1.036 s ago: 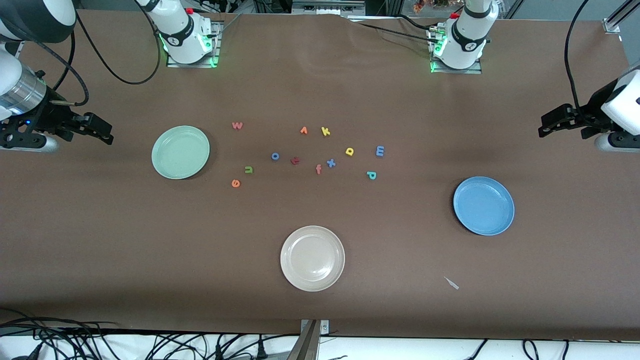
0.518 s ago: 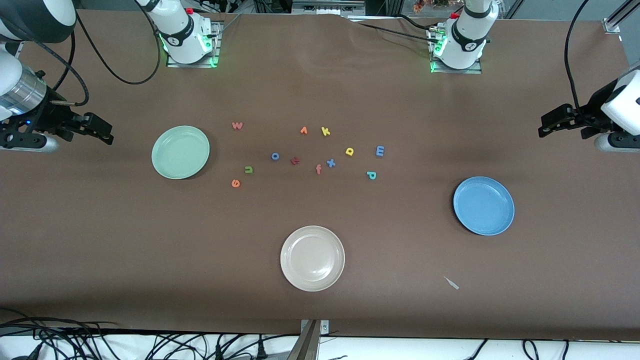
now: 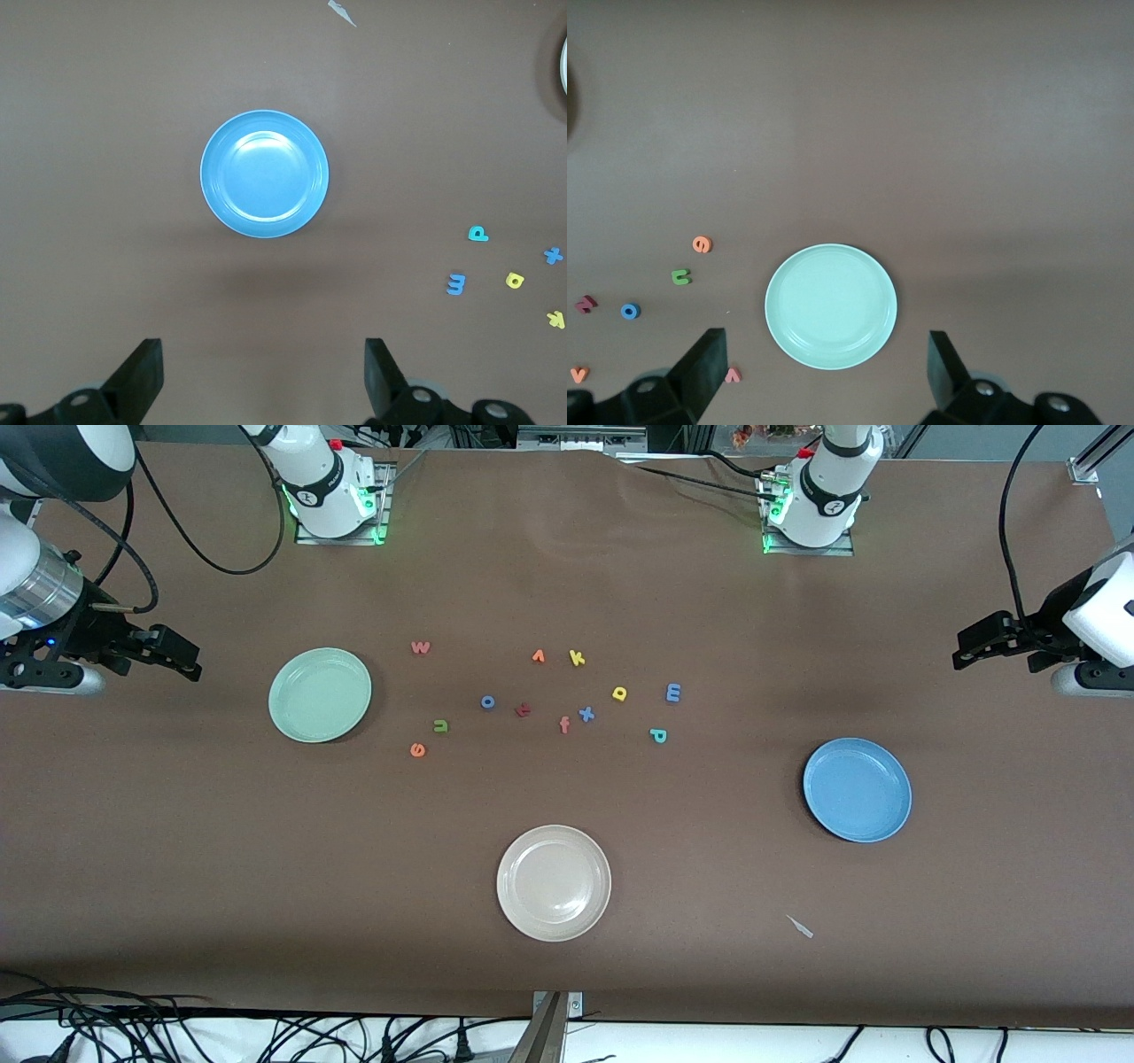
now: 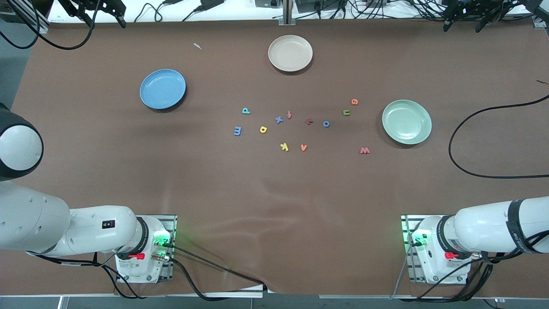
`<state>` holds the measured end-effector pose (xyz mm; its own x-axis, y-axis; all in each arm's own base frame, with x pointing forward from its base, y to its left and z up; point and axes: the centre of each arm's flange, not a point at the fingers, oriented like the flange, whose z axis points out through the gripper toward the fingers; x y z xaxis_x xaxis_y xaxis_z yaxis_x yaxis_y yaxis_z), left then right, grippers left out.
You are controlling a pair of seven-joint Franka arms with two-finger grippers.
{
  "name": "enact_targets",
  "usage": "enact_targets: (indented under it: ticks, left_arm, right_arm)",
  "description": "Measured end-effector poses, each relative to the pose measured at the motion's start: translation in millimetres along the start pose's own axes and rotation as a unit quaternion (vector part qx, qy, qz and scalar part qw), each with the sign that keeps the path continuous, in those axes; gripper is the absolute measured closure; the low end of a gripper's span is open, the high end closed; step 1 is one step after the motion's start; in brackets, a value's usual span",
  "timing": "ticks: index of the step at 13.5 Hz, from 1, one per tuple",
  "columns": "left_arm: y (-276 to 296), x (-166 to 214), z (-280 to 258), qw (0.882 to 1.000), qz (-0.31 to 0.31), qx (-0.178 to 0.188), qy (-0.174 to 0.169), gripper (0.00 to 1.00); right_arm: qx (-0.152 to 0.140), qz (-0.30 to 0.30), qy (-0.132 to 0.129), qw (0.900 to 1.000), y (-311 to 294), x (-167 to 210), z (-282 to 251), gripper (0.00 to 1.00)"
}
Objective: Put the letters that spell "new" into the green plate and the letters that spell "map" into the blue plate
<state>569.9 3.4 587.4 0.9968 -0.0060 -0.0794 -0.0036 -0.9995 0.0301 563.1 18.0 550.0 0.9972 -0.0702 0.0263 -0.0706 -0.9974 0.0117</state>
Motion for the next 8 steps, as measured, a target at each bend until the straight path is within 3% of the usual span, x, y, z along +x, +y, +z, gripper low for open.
enact_targets:
  ticks: [8]
  left_arm:
    - [-0.1, 1.1, 1.2, 1.000, 0.000, 0.000, 0.000, 0.00]
  right_arm:
    - [0.000, 0.000, -0.001, 1.000, 0.0, -0.1, 0.3, 0.00]
